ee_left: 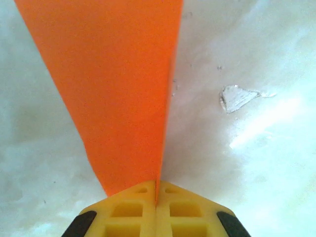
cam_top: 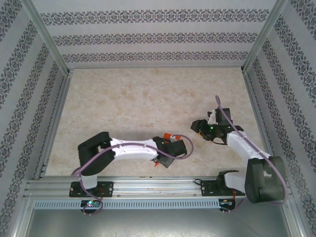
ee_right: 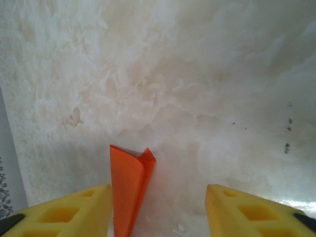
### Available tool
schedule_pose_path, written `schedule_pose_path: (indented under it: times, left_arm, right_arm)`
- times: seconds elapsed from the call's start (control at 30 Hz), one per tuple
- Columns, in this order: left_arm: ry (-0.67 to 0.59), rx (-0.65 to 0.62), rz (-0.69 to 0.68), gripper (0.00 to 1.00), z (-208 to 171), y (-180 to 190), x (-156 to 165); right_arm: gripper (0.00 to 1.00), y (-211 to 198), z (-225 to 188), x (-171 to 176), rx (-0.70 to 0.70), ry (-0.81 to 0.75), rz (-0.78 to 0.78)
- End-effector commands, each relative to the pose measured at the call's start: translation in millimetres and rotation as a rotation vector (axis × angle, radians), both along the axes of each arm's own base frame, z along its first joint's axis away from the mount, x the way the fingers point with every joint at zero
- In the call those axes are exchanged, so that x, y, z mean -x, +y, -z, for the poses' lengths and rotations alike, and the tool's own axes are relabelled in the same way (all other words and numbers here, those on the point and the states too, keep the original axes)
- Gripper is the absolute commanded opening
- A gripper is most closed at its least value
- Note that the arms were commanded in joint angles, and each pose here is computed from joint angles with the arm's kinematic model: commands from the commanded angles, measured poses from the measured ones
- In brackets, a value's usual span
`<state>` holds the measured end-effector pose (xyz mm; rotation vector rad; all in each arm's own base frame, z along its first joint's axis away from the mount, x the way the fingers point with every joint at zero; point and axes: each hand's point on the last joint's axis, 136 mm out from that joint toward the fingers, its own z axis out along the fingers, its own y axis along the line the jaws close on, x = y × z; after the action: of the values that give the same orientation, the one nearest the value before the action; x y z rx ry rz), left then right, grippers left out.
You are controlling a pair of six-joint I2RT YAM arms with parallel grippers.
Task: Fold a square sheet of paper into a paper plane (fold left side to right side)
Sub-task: Fold the wing for the fifth time at the center of the table.
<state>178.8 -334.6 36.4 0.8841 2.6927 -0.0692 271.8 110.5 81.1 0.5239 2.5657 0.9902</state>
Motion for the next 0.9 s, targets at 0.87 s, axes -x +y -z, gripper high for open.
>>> schedule_pose_path:
  times: [0.87]
  left_arm:
    - [0.334, 0.937, -0.340, 0.00, -27, -31, -38]
  right_arm:
    - [0.60, 81, 12, 22, -0.107, -0.189, -0.233]
